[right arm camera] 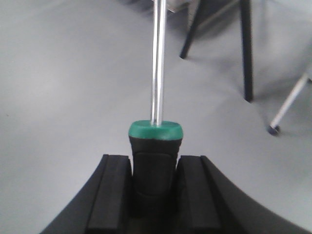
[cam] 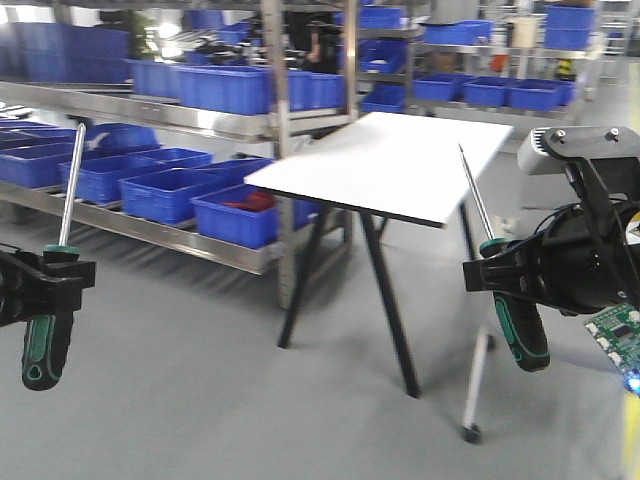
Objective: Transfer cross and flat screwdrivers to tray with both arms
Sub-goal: 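Hold both screwdrivers upright while the base drives to the conveyor station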
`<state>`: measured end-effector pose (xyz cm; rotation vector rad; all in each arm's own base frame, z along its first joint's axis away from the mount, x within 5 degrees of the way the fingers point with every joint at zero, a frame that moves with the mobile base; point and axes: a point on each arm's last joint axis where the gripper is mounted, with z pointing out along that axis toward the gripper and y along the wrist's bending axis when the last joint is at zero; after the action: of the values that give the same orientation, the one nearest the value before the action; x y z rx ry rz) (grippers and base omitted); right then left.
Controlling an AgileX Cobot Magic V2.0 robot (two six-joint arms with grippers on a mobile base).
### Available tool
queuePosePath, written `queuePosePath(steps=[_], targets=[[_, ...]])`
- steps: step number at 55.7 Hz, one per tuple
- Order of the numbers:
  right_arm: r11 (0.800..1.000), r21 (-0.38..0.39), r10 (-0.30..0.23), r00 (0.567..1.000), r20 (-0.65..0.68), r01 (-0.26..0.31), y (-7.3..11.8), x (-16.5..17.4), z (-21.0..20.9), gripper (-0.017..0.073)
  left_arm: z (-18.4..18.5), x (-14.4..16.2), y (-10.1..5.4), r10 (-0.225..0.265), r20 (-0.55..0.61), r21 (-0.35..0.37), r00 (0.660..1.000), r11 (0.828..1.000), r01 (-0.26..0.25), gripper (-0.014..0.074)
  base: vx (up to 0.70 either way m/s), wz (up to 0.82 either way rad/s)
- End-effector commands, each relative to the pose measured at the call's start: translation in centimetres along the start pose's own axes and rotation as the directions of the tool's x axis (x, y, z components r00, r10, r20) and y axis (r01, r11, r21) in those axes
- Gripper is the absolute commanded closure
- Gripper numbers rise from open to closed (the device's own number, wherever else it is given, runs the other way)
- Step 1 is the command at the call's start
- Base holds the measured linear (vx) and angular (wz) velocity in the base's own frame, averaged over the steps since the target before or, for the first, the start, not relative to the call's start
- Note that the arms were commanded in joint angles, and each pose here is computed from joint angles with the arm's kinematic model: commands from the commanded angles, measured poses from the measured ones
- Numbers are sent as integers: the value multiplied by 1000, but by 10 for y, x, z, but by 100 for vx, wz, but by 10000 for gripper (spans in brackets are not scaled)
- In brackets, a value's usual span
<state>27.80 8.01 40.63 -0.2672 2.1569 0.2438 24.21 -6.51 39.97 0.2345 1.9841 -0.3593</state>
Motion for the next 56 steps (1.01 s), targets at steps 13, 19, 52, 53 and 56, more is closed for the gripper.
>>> queuePosePath(steps=[13,19,52,53,56], targets=[[1000,2,-10,989,148,10,1,-18,-21,567,-12,-18,-3,-19,131,0,991,1000,19,591,58,57],[1000,4,-11,989,148,10,1,-18,-21,567,-12,-18,-3,-19,131,0,991,1000,19,591,58,59],[1000,5,-9,991,131,8,0,-17,-20,567,-12,-18,-3,-19,131,0,991,1000,19,591,59,63],[1000,5,-9,991,131,8,0,-17,-20,567,-12,-18,-3,-19,131,0,991,1000,19,591,59,64],[1000,5,-9,991,131,8,0,-17,-20,567,-12,-18,-3,-19,131,0,991,1000,19,591,59,64]])
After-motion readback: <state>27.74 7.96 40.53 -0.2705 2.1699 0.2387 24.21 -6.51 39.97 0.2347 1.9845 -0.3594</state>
